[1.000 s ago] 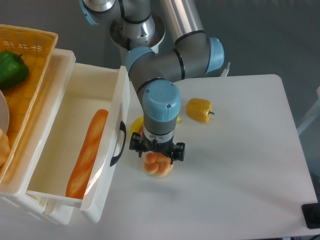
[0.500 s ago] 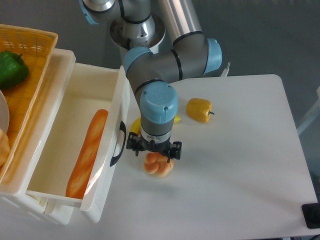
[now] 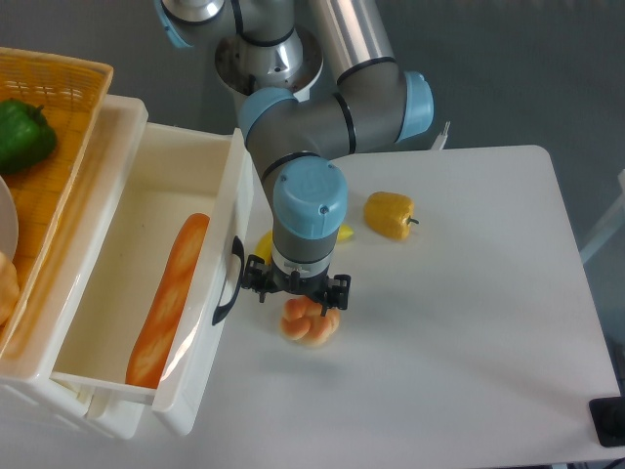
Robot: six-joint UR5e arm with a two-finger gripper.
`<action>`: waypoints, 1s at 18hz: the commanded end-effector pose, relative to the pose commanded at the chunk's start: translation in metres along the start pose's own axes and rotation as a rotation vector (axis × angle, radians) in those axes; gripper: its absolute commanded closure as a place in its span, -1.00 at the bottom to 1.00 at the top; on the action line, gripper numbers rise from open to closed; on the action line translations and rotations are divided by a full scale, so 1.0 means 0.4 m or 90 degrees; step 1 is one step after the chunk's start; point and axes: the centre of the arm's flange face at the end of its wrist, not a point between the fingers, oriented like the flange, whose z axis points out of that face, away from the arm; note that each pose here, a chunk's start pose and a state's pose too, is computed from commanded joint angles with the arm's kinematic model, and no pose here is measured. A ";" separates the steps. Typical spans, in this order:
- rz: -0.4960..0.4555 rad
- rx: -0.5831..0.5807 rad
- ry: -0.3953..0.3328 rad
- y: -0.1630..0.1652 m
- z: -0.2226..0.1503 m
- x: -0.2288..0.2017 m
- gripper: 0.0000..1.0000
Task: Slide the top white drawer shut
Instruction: 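Lower the gripper beside the drawer front near its black handle, then push the drawer front with the gripper into the storage unit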
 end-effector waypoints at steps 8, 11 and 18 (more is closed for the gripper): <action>0.009 0.007 0.012 -0.008 -0.002 0.025 -1.00; 0.015 0.007 0.013 -0.012 -0.001 0.039 -1.00; 0.028 0.015 0.025 -0.020 -0.011 0.081 -1.00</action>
